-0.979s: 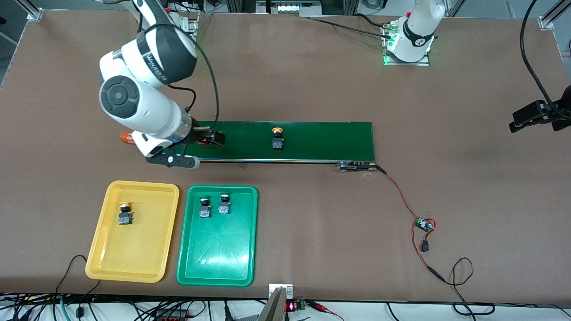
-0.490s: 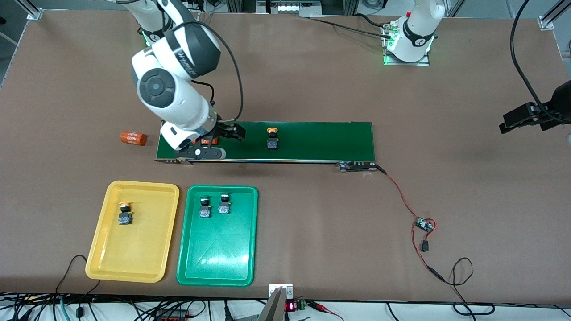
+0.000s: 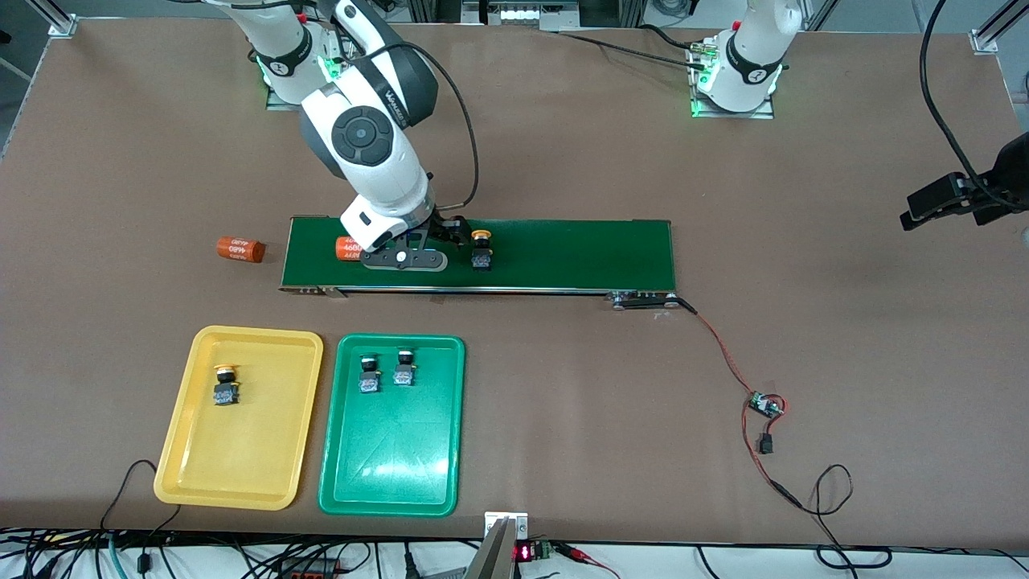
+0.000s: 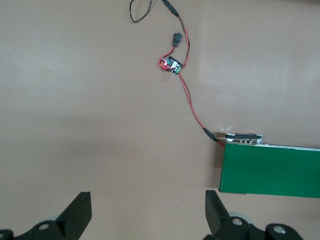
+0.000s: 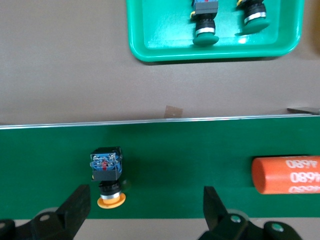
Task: Sort buttons by color to trays
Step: 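Move the right gripper to the belt and grasp the yellow button, then lift the yellow button and carry it toward the yellow tray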
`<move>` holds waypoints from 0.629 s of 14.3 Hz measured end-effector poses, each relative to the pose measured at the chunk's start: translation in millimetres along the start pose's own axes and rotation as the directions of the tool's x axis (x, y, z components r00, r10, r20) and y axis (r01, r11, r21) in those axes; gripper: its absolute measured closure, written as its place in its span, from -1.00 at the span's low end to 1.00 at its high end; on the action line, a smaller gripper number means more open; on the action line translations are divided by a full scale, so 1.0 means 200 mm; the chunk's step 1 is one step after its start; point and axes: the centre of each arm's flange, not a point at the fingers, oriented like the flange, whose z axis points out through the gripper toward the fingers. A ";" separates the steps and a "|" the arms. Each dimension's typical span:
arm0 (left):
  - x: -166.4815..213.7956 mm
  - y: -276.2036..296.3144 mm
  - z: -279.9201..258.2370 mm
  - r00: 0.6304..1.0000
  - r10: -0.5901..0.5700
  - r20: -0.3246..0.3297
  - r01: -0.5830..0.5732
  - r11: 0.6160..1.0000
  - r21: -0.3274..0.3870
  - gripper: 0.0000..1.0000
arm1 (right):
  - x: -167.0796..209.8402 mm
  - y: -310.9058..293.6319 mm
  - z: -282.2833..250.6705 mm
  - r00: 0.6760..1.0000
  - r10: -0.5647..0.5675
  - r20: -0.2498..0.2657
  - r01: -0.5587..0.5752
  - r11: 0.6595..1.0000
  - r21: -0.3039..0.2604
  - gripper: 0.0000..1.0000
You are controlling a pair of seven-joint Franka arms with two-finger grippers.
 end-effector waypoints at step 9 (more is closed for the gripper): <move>-0.08 -0.03 0.02 1.000 -0.010 -0.020 0.010 1.000 0.000 -1.00 | -0.11 0.01 0.21 1.000 0.013 -0.028 -0.013 1.000 -0.015 -1.00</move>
